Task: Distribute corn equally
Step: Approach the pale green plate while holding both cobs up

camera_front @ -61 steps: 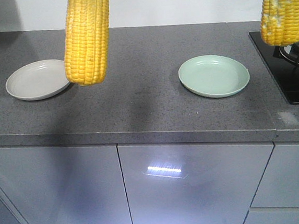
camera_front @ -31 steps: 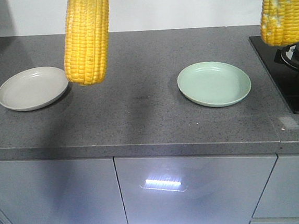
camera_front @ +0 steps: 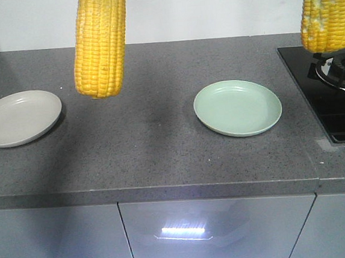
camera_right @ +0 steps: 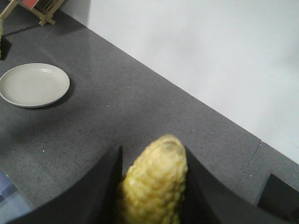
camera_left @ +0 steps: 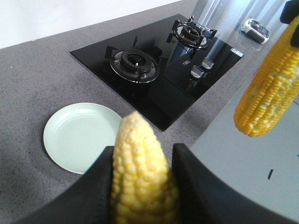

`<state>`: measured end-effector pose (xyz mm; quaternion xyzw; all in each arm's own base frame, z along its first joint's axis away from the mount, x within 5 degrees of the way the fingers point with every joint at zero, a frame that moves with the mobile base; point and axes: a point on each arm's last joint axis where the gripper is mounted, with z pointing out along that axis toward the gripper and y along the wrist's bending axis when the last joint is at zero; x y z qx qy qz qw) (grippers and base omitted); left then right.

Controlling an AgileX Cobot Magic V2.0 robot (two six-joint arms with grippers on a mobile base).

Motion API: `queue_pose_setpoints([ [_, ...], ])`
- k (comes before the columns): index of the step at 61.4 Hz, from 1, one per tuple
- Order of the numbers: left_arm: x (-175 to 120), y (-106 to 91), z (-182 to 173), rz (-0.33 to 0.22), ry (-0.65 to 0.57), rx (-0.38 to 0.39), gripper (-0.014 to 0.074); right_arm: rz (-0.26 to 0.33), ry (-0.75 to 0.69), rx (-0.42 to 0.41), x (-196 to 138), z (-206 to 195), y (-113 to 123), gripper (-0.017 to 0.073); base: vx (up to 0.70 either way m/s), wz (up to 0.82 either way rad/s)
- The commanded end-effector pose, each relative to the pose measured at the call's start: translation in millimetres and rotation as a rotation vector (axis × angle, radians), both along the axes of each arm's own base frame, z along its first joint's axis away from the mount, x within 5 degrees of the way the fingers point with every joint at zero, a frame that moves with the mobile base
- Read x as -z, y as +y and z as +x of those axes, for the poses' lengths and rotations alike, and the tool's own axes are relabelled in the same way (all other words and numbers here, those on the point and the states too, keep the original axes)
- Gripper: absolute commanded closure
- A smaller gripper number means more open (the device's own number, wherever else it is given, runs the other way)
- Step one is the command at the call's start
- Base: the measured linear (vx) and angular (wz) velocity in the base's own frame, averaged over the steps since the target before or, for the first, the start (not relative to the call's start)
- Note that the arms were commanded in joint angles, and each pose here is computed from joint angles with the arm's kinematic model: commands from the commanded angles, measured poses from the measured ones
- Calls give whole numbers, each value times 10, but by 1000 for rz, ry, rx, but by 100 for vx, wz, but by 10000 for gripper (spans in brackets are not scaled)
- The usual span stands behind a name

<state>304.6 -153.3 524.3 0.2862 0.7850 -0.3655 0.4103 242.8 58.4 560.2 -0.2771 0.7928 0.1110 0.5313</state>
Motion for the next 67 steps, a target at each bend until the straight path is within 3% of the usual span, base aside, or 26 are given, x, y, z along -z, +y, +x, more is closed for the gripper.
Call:
queue_pose_setpoints([
  [1, -231, 36, -203, -73, -61, 14, 601, 42, -107, 10, -170, -120, -13, 564, 9, -8],
  [67, -231, 36, -203, -73, -61, 14, 601, 41, -106, 10, -169, -120, -13, 564, 7, -2],
])
